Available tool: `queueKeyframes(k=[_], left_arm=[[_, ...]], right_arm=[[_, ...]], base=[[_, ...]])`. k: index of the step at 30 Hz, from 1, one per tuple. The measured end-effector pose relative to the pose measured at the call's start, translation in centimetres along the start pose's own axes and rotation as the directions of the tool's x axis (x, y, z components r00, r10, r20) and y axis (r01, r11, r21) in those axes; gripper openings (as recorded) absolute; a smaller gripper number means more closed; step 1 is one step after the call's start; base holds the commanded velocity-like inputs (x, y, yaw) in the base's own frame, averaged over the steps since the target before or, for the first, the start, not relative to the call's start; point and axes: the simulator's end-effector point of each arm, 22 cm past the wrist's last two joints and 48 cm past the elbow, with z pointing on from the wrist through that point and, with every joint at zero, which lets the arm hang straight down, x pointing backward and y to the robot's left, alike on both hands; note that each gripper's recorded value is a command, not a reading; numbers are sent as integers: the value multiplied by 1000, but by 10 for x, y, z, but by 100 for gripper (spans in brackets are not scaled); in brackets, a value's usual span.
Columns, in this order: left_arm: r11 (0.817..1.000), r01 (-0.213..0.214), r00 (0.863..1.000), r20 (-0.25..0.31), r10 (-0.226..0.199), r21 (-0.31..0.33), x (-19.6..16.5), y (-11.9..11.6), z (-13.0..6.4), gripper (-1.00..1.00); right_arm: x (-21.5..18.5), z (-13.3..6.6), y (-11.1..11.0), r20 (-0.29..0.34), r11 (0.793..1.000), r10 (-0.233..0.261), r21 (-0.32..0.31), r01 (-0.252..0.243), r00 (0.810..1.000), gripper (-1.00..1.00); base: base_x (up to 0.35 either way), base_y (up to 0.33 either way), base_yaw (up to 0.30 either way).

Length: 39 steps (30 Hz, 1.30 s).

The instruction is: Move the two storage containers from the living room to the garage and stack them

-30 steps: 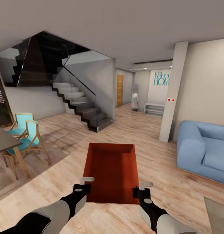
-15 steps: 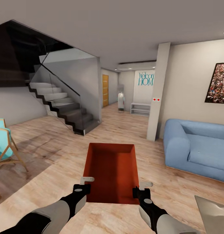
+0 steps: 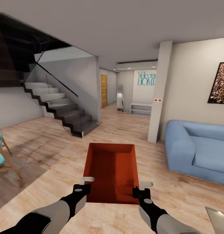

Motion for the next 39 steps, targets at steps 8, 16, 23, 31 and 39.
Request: queueKeyframes(k=[8, 16, 23, 31, 39], left_arm=[[1000, 0, 1000, 0, 0, 0, 0, 0, 0, -100], [1000, 1, 1000, 0, -1, 0, 0, 0, 0, -100], [1000, 0, 1000, 0, 0, 0, 0, 0, 0, -100], [1000, -1, 1000, 0, 1, 0, 0, 0, 0, -100], [1000, 0, 1000, 0, 0, 0, 0, 0, 0, -100]], right_arm=[[0, 0, 0, 0, 1000, 0, 0, 0, 1000, -100], [0, 0, 0, 0, 1000, -1, 0, 1, 1000, -100], [0, 0, 0, 0, 1000, 0, 0, 0, 1000, -100], [0, 0, 0, 0, 1000, 0, 0, 0, 1000, -100], [0, 0, 0, 0, 1000, 0, 0, 0, 1000, -100]], base=[[321, 102, 0], [321, 99, -43], [321, 98, -253], [321, 98, -262], [321, 97, -48]])
